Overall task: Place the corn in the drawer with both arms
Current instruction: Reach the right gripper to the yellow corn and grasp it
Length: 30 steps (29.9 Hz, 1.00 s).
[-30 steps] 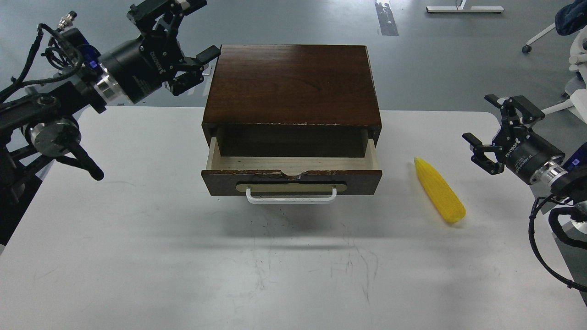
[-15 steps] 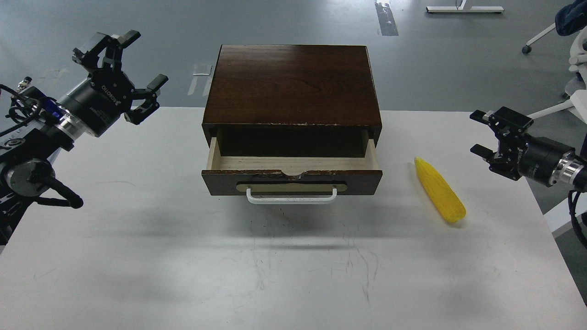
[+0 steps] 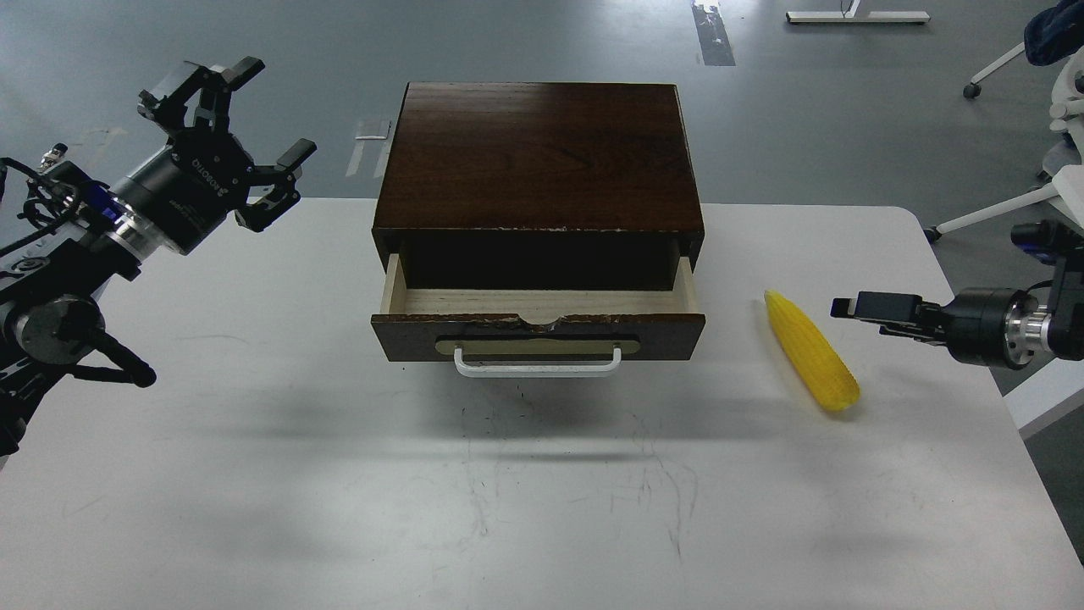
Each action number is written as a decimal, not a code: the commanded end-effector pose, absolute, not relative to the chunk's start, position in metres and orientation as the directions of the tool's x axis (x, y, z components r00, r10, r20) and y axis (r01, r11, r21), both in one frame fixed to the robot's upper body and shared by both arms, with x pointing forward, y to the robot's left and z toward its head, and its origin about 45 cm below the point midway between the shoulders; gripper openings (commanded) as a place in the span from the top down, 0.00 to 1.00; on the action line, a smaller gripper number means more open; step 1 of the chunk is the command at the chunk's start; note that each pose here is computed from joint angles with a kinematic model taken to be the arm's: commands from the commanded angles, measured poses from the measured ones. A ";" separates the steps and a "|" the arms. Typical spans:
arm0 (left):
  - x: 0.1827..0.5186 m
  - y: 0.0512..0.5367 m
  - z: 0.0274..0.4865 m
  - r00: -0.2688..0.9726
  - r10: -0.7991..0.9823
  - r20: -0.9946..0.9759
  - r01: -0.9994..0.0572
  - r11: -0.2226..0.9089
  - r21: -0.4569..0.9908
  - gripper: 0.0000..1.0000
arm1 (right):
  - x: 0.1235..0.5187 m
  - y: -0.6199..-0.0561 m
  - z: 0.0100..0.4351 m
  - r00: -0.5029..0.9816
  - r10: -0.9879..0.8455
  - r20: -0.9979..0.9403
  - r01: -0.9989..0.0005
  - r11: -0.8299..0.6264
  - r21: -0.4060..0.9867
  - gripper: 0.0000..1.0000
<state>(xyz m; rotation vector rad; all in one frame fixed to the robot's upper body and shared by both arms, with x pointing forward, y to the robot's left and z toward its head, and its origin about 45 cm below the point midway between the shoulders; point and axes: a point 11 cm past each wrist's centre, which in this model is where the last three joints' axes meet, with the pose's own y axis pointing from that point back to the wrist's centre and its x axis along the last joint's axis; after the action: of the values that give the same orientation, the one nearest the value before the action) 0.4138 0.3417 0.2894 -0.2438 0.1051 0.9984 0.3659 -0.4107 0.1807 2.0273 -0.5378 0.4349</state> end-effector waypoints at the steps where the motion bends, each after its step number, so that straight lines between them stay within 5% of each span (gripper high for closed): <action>1: 0.414 0.342 0.291 0.543 0.816 -0.198 -0.839 0.521 -0.157 0.02 | 0.368 -0.410 0.176 0.839 -0.126 0.529 -0.529 -0.415 0.740 0.00; 13: 0.413 0.339 0.289 0.549 0.811 -0.203 -0.836 0.526 -0.158 0.02 | 0.371 -0.383 0.143 0.849 -0.015 0.528 -0.487 -0.411 0.771 0.04; 18: 0.413 0.339 0.289 0.547 0.812 -0.203 -0.837 0.524 -0.158 0.02 | 0.368 -0.383 0.135 0.856 0.004 0.518 -0.473 -0.401 0.785 0.14; 21: 0.413 0.339 0.289 0.548 0.812 -0.202 -0.836 0.525 -0.157 0.02 | 0.366 -0.383 0.134 0.859 0.010 0.512 -0.467 -0.397 0.790 0.31; 26: 0.413 0.339 0.289 0.548 0.811 -0.203 -0.836 0.526 -0.157 0.02 | 0.365 -0.384 0.132 0.862 0.013 0.506 -0.461 -0.396 0.794 0.80; 30: 0.412 0.339 0.288 0.547 0.812 -0.205 -0.837 0.525 -0.154 0.02 | 0.364 -0.384 0.132 0.863 0.013 0.506 -0.460 -0.397 0.794 0.90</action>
<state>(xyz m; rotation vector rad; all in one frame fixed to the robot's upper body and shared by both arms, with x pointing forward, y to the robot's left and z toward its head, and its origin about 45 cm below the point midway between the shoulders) 0.4127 0.3390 0.2882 -0.2464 0.1109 0.9879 0.3644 -0.3837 0.1319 1.9213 -0.3313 0.5309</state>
